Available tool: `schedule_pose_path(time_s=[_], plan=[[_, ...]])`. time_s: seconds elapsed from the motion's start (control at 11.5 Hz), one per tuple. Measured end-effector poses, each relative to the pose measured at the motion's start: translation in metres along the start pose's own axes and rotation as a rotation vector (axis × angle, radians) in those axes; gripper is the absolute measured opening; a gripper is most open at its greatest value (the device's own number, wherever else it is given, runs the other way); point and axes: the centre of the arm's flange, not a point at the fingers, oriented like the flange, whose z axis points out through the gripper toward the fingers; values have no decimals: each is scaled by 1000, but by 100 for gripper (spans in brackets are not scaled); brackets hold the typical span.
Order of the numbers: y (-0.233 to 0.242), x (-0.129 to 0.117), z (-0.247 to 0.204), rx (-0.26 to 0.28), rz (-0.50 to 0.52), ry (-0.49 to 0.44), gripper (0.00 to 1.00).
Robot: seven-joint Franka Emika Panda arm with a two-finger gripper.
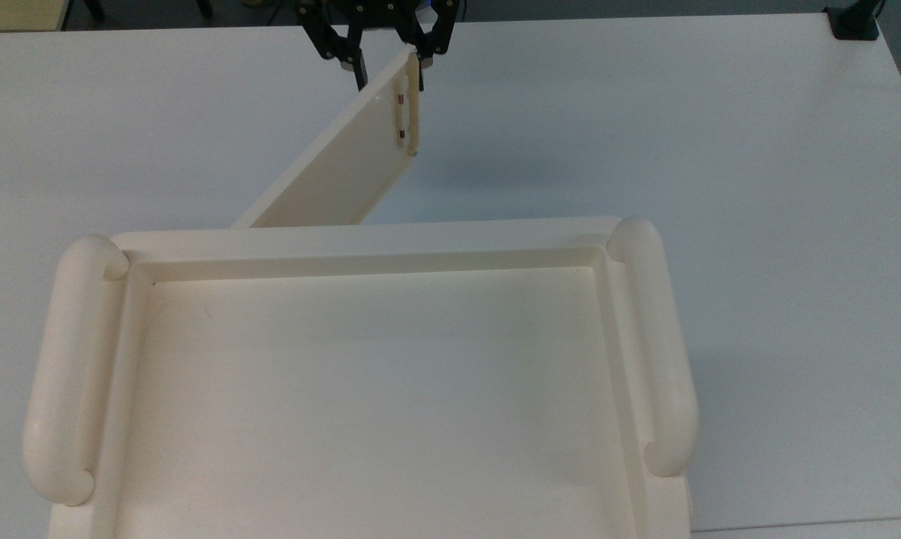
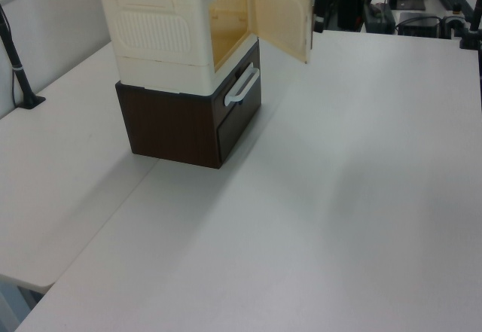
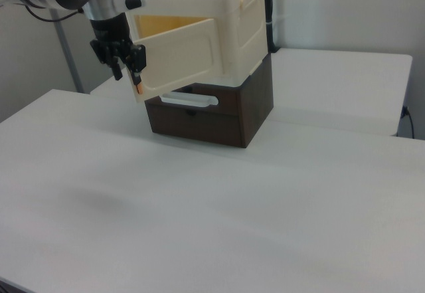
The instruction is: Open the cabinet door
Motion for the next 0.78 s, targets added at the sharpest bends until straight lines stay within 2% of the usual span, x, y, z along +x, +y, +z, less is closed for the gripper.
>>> schedule_pose_path(time_s=[0.17,0.26,0.52,0.78], plan=[[15,-20,-11,-1,8,-87,89],[27,-31,-19,-2,27,-125,100],[58,-56,-37,-2,74,-169,100],[58,-60,-35,-1,75,-178,100]])
